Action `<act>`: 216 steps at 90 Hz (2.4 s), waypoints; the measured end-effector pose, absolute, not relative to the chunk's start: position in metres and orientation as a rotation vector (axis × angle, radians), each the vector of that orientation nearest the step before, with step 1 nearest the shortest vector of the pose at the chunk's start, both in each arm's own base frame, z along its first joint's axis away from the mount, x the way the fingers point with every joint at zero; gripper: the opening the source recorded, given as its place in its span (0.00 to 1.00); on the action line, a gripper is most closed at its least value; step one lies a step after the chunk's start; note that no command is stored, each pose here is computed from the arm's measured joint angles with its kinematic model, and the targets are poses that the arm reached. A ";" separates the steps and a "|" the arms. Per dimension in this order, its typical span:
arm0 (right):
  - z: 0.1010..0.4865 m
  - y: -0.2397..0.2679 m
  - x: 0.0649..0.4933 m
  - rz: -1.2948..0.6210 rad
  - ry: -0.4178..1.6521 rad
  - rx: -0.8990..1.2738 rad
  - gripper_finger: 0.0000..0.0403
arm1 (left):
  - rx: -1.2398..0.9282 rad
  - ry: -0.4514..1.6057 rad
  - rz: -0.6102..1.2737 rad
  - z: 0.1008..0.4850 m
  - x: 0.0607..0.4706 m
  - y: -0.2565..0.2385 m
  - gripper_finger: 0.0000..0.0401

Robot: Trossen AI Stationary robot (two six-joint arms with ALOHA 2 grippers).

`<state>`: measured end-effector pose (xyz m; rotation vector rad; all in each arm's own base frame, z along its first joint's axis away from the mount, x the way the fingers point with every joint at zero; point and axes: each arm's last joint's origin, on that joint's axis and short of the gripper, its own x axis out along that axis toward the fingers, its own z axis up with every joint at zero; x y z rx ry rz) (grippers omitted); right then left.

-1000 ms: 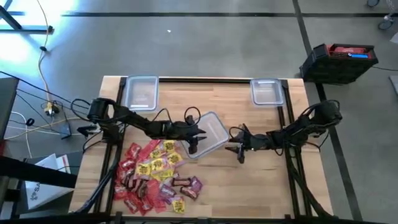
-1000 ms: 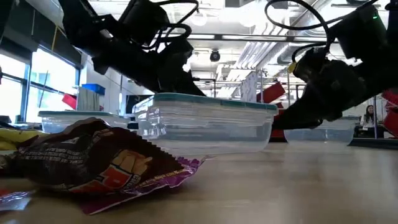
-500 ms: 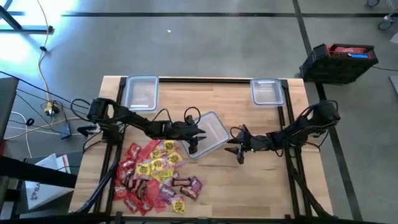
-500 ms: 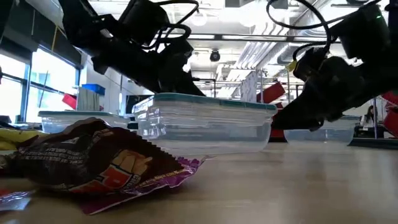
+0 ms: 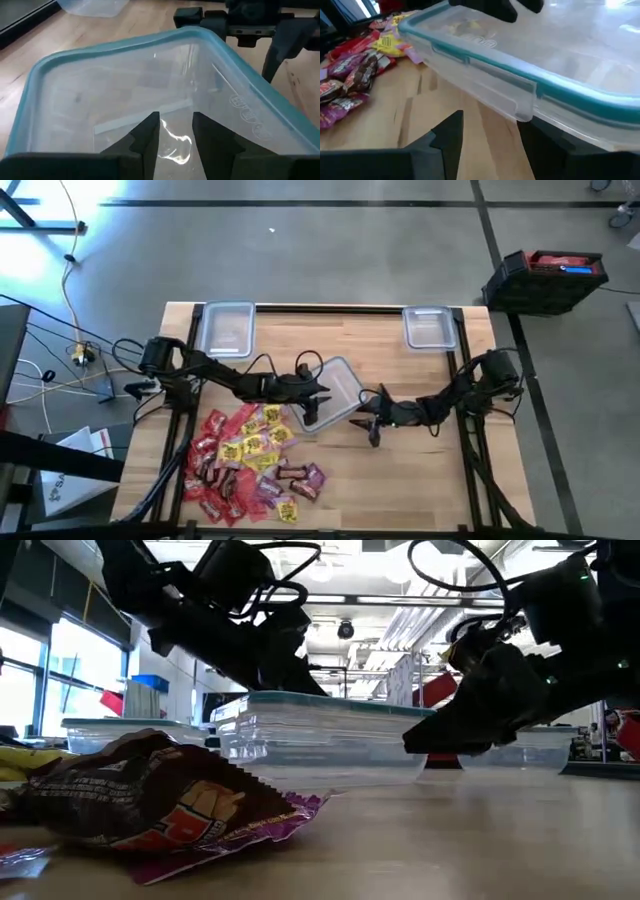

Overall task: Sort candy
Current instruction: Open the transparent bin

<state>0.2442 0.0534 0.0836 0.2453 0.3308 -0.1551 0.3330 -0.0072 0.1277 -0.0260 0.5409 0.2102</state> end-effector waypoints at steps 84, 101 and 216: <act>0.097 0.060 0.244 0.087 0.318 0.316 0.40 | 0.006 0.538 0.187 0.134 0.331 -0.008 0.26; 0.116 0.058 0.234 0.058 0.500 0.290 0.40 | 0.006 0.483 0.153 0.169 0.319 -0.008 0.26; 0.145 0.000 0.344 -0.178 0.524 0.048 0.40 | -0.164 0.849 0.214 0.160 0.237 -0.054 0.26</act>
